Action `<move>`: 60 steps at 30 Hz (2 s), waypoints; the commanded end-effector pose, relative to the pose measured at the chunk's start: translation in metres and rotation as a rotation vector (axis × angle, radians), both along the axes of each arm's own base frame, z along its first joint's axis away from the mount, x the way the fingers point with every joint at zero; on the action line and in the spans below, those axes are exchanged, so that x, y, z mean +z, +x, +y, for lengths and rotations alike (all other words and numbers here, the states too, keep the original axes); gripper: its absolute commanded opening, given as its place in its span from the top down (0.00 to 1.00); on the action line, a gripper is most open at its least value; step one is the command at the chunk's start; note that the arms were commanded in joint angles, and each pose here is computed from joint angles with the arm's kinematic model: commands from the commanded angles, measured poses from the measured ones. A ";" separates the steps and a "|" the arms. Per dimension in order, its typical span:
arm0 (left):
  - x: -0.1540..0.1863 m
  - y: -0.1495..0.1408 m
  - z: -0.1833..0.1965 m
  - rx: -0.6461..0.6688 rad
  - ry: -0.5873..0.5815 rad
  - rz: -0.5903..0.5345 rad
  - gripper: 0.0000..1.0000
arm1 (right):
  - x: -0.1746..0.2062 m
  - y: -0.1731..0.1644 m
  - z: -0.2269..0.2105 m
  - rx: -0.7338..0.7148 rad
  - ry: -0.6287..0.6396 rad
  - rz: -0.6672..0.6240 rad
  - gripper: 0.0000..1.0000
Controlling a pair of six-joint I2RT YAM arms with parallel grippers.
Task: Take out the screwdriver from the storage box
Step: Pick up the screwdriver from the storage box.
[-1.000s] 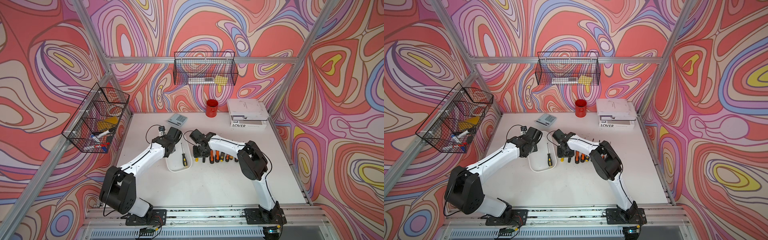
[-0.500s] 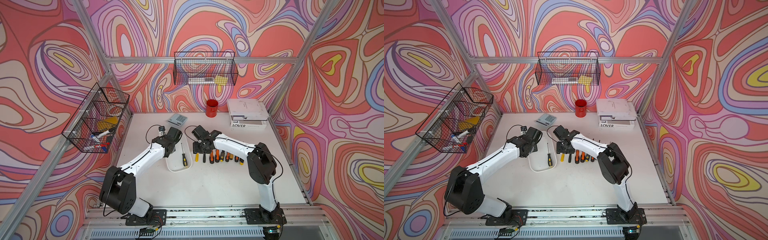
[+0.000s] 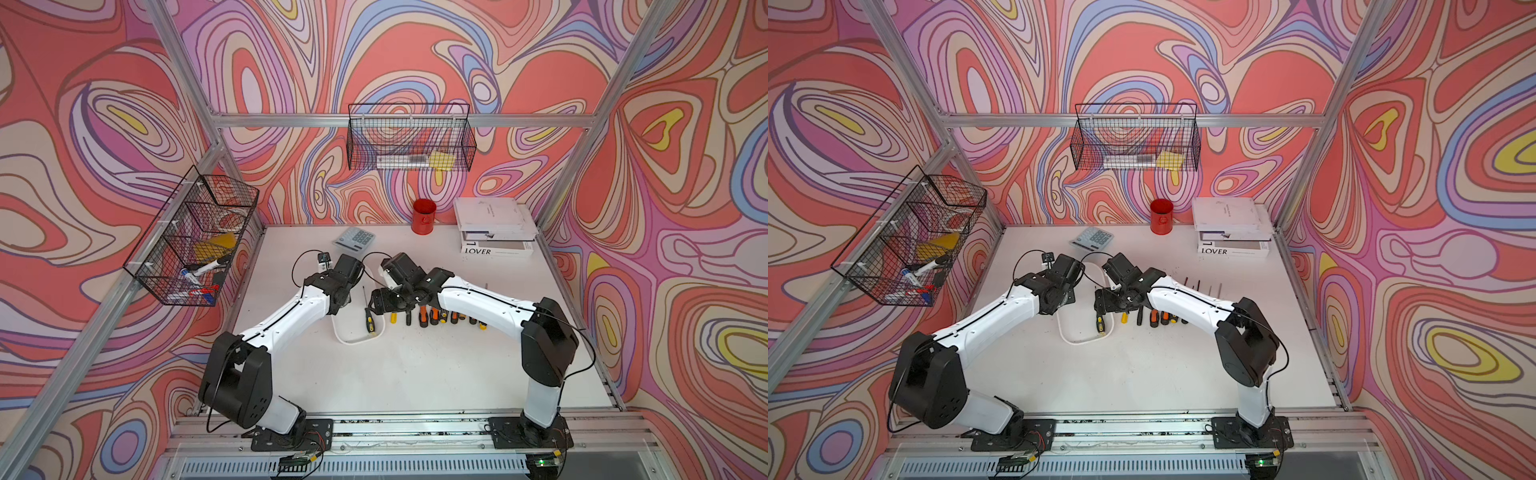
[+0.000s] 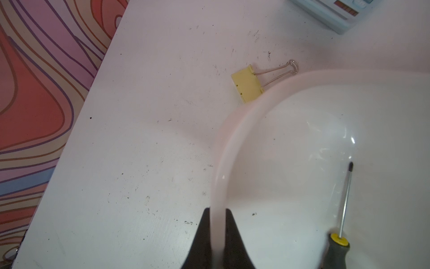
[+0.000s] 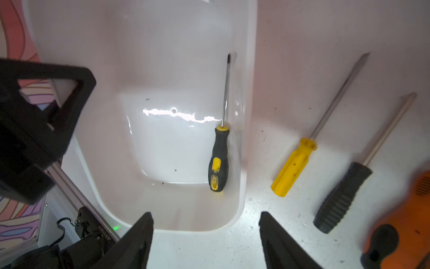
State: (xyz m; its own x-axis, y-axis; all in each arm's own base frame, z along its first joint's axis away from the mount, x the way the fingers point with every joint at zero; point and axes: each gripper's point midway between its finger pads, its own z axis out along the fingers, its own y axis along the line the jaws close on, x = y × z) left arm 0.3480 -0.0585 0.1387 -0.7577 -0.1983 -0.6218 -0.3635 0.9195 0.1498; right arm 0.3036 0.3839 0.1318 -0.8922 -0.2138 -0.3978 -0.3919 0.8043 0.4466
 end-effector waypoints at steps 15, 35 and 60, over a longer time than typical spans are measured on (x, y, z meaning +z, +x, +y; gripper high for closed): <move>0.003 0.001 0.001 0.024 -0.020 -0.008 1.00 | -0.036 -0.017 0.041 0.013 0.069 0.158 0.25; -0.002 -0.002 -0.003 0.026 -0.059 -0.007 1.00 | -0.126 -0.005 0.021 -0.213 -0.222 0.257 0.27; -0.003 -0.005 0.000 0.030 -0.046 0.003 1.00 | -0.110 -0.004 0.030 -0.183 -0.087 0.212 0.93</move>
State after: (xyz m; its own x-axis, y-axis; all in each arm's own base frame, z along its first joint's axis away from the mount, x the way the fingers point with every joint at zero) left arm 0.3513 -0.0624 0.1387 -0.7366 -0.2529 -0.6273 -0.3912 0.9159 0.0902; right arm 0.3011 0.4349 0.0368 -0.9791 -0.0789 -0.1875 -0.1634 0.8544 0.4933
